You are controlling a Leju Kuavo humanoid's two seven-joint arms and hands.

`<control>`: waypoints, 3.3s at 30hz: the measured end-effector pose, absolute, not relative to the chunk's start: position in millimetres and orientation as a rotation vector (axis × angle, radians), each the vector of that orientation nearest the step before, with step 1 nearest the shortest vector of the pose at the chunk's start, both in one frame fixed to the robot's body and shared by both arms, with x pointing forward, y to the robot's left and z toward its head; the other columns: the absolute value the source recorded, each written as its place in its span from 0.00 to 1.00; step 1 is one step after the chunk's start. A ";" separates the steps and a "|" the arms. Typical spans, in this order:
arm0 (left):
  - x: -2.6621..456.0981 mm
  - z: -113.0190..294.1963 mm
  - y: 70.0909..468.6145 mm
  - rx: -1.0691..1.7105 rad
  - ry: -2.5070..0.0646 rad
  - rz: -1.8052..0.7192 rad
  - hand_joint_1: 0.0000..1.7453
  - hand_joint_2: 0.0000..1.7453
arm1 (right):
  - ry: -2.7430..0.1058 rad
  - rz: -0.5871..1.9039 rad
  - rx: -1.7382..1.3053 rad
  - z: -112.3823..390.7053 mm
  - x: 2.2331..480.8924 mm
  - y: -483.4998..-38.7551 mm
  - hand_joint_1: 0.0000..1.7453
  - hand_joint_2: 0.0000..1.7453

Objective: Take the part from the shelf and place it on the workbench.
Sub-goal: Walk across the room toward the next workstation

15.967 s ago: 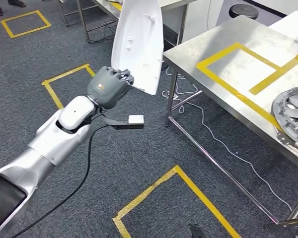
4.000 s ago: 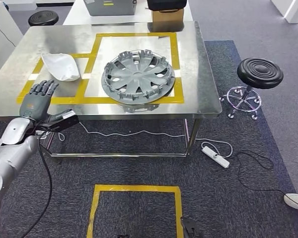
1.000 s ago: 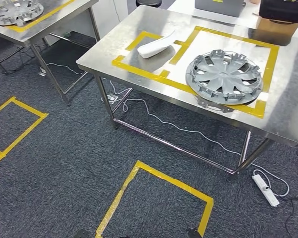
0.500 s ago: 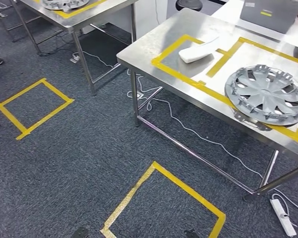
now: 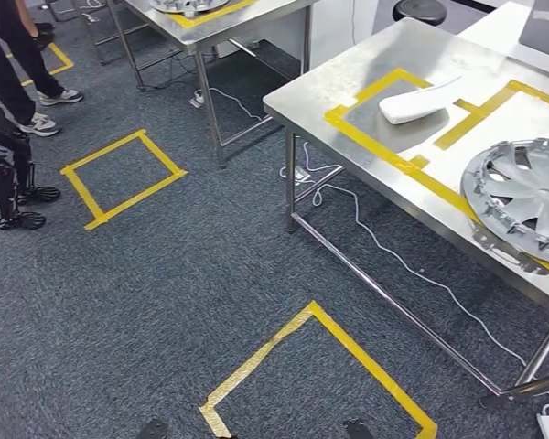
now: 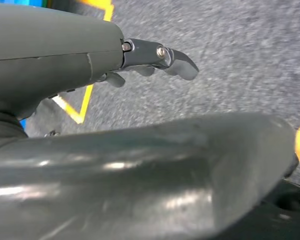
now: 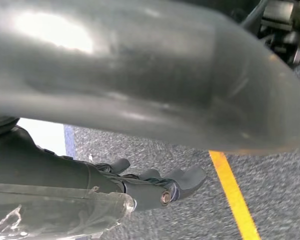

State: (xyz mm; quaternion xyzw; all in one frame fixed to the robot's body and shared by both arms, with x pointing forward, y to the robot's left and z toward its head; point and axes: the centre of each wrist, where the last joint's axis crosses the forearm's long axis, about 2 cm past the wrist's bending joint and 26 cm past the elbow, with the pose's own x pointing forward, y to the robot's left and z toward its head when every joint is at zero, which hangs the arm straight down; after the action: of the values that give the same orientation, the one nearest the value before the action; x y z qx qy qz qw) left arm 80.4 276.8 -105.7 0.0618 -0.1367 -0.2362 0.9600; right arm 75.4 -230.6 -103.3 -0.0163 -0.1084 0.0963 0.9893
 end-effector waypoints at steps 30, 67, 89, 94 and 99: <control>75.7 -106.4 274.2 0.130 -0.280 -0.478 0.00 0.00 | -0.204 0.193 -0.036 -104.5 68.7 -231.2 0.00 0.00; 74.1 -106.7 275.0 0.132 -0.276 -0.485 0.00 0.00 | -0.206 0.199 -0.038 -104.3 70.0 -231.3 0.00 0.00; 74.0 -106.7 274.4 0.132 -0.273 -0.497 0.00 0.00 | -0.203 0.199 -0.038 -104.2 70.7 -231.1 0.00 0.00; 72.4 -106.9 273.6 0.130 -0.270 -0.497 0.00 0.00 | -0.201 0.199 -0.038 -104.3 69.8 -231.2 0.00 0.00; 76.7 -106.2 272.8 0.131 -0.278 -0.497 0.00 0.00 | -0.201 0.198 -0.038 -104.2 70.4 -231.3 0.00 0.00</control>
State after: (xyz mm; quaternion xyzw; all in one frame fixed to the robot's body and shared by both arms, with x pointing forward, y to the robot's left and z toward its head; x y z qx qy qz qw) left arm 76.7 272.8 -106.2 0.0646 -0.1372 -0.2448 0.9576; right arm 70.4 -231.3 -104.2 -0.0191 -0.1003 0.0984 0.9899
